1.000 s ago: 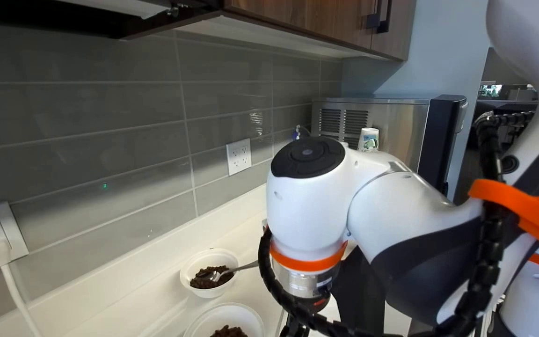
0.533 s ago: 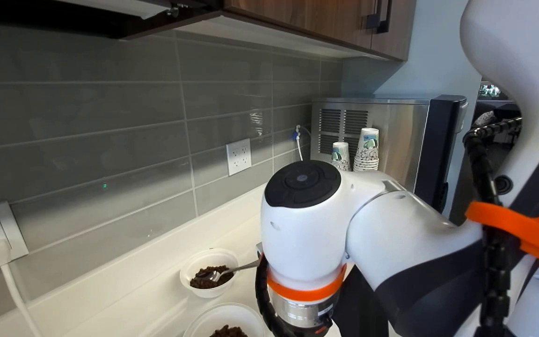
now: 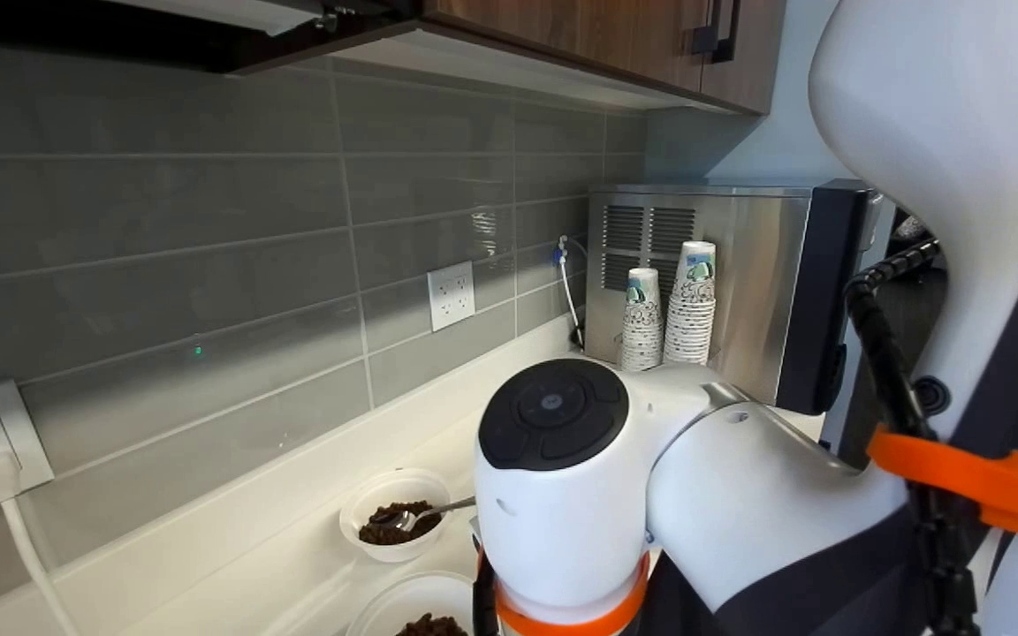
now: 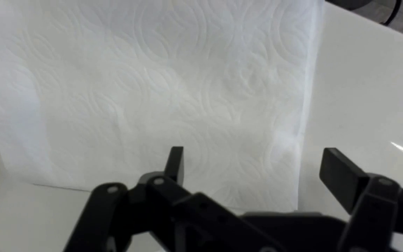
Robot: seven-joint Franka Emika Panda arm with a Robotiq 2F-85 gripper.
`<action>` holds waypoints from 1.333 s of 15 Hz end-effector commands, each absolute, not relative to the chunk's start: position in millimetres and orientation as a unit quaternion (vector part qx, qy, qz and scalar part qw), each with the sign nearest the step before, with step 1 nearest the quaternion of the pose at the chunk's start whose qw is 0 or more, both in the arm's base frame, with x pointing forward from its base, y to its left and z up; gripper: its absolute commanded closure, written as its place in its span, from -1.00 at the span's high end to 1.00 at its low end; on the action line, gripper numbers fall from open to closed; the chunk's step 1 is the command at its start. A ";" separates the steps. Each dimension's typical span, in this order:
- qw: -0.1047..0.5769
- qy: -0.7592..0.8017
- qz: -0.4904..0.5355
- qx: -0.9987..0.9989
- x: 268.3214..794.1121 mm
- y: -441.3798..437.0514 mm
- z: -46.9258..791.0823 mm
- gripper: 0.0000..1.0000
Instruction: Fold the napkin
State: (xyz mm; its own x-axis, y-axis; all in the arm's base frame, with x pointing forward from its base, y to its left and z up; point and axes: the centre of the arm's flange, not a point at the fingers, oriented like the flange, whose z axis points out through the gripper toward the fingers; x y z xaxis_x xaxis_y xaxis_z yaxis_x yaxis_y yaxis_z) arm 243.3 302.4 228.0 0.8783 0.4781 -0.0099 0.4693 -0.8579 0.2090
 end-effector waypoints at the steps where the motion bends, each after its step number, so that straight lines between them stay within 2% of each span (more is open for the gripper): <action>1: 0.098 0.246 0.011 0.964 248.7 321.5 203.4 1.00; 10: 0.115 0.249 -0.026 0.961 253.6 323.2 167.6 1.00; 11: 0.117 0.246 -0.029 0.962 255.1 321.5 165.8 0.50; 12: 0.117 0.247 -0.032 0.962 256.8 320.9 164.2 0.48; 13: 0.118 0.248 -0.034 0.961 259.0 320.8 162.6 0.36; 16: 0.119 0.247 -0.034 0.961 261.8 324.6 158.5 -0.15; 20: 0.122 0.246 -0.028 0.961 264.3 326.8 160.5 -0.72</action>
